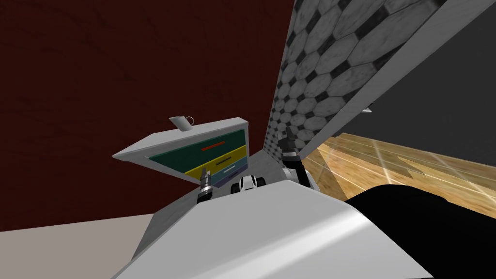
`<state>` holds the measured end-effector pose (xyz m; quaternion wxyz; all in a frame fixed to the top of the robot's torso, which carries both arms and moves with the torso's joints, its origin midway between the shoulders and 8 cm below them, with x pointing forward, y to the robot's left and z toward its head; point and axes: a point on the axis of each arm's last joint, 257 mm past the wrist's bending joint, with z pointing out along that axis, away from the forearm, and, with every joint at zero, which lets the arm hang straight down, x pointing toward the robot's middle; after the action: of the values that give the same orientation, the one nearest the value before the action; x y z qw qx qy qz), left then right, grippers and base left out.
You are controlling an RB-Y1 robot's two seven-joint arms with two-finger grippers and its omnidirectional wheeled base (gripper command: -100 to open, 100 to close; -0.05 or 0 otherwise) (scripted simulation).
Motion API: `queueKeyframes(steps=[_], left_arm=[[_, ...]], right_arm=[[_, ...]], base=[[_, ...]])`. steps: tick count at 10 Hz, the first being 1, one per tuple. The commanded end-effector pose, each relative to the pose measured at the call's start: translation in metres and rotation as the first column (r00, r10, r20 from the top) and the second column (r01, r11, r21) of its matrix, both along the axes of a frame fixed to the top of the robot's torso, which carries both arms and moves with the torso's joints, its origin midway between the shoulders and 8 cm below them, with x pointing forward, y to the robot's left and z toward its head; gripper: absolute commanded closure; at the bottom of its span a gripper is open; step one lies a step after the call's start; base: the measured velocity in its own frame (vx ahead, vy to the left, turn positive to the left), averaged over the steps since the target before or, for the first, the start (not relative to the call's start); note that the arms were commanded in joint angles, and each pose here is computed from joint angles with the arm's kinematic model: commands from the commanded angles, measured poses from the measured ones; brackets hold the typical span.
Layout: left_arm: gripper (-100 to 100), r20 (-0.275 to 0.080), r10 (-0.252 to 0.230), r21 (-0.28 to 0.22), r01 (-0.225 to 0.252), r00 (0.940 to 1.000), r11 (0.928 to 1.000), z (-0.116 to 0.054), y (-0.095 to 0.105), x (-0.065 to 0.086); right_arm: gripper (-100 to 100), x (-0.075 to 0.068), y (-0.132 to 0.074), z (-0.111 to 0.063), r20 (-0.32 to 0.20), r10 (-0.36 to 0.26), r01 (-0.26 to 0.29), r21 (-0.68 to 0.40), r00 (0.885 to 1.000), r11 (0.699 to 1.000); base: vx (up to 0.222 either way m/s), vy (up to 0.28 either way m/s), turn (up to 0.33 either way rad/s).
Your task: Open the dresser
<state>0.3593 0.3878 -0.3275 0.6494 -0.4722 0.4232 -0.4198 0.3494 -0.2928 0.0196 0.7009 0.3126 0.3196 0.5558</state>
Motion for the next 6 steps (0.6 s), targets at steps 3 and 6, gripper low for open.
queueKeyframes(steps=[3, 6], left_arm=[[-100, -0.038, 0.048, -0.085, -0.051, 0.9981, 0.9951, -0.036, -0.021, -0.011], [-100, -0.054, 0.072, -0.166, -0.08, 0.996, 0.9829, -0.053, -0.049, -0.014]], right_arm=[[0, 0.0, 0.0, 0.0, 0.0, 0.0, 0.0, 0.0, 1.0, 1.0], [0, 0.0, 0.0, 0.0, 0.0, 0.0, 0.0, 0.0, 1.0, 1.0]], base=[[0.091, -0.028, 0.012], [0.058, -0.009, 0.007]])
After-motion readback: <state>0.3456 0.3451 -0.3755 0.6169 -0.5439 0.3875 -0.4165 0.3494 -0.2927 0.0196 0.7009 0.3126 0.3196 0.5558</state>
